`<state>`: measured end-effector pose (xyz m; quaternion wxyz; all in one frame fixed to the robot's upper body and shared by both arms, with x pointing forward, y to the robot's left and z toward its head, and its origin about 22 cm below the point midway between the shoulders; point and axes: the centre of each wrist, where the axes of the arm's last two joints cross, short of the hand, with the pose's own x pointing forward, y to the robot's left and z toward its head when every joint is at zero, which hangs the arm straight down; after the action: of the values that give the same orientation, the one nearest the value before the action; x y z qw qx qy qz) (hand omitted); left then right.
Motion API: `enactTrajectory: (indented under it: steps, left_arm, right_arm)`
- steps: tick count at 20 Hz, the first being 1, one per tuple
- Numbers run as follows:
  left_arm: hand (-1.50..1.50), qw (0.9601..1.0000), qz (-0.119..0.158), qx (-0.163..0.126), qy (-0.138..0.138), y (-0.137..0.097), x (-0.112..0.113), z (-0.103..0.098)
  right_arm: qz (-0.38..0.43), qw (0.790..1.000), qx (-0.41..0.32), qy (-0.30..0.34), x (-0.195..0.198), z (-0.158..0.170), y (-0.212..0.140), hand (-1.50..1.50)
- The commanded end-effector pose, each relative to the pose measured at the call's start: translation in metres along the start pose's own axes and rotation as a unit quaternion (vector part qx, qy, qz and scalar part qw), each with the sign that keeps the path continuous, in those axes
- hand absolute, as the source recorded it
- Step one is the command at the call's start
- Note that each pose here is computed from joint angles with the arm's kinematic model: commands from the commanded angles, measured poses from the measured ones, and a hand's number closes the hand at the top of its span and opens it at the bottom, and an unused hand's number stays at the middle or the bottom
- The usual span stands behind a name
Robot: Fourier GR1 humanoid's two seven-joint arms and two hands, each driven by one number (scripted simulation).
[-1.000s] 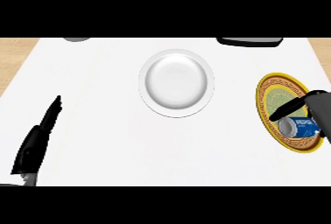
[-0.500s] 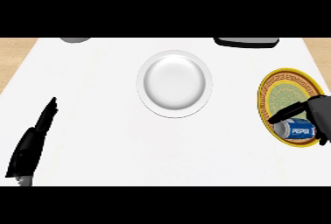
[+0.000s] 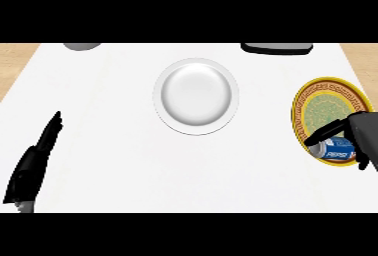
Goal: Pick the can from the plate and place it in the plate
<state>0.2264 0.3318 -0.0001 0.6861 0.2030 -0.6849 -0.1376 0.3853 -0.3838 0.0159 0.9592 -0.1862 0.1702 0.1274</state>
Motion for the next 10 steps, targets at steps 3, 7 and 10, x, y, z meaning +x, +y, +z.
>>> enactTrajectory:
  steps: [3, 7, 10]
  left_arm:
    - [0.00, 1.0000, -0.005, -0.005, 0.003, 0.003, -0.004, 0.009]
    - [0.00, 0.9999, 0.005, -0.001, 0.009, 0.000, 0.000, 0.003]
    - [0.00, 0.9999, 0.001, -0.003, 0.010, 0.002, -0.005, 0.009]
  right_arm:
    - [0.070, 0.986, 0.049, 0.140, 0.000, -0.024, 0.021, -1.50]
    - [0.066, 0.988, 0.048, 0.133, -0.007, -0.029, 0.012, -1.50]
    - [0.061, 0.987, 0.054, 0.136, -0.010, -0.035, 0.012, -1.50]
